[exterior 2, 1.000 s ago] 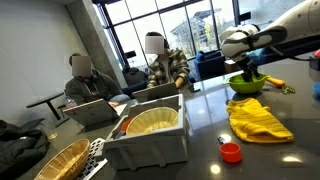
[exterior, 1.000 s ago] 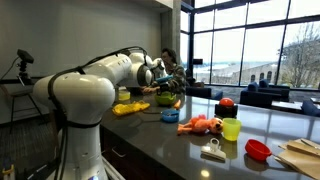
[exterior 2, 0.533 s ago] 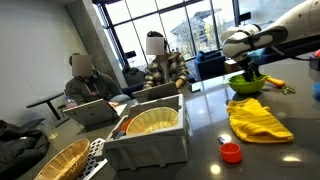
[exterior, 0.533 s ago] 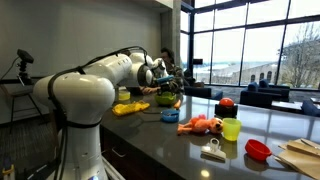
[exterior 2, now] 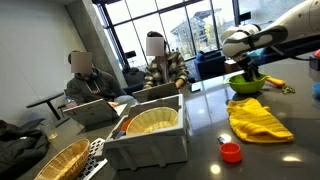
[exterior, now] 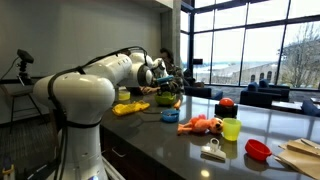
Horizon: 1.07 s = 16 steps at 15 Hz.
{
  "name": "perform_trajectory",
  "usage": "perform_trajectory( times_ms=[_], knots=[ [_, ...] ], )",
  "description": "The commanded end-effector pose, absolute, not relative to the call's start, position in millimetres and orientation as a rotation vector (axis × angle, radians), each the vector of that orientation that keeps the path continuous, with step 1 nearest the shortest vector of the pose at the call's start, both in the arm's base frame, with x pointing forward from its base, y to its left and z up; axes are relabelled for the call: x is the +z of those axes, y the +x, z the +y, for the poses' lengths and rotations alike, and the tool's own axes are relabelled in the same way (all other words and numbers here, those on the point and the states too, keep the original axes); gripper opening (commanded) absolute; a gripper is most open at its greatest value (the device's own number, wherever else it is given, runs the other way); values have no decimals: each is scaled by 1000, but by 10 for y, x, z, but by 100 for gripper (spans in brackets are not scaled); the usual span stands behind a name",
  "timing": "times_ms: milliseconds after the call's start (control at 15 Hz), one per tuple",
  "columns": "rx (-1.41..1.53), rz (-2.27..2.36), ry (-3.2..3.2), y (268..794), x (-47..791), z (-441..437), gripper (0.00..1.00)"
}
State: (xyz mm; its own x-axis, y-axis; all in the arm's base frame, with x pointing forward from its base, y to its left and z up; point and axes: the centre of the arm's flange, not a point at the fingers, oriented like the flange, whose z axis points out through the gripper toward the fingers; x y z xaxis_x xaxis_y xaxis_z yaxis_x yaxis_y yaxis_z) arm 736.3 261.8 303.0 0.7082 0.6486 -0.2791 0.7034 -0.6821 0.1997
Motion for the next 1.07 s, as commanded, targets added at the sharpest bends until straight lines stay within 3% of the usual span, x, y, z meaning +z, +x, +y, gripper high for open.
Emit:
perform_trajectory(
  times_ms=[0, 133, 800, 933, 1000],
  knots=[
    [-276, 1083, 2654, 7779, 3130, 2830, 95],
    [-278, 1094, 2658, 7768, 3121, 2868, 94],
    [-283, 1121, 2658, 7729, 3103, 2955, 12],
    [-282, 1122, 2657, 7730, 3108, 2957, 0],
    [-280, 1120, 2656, 7734, 3106, 2956, 0]
  ],
)
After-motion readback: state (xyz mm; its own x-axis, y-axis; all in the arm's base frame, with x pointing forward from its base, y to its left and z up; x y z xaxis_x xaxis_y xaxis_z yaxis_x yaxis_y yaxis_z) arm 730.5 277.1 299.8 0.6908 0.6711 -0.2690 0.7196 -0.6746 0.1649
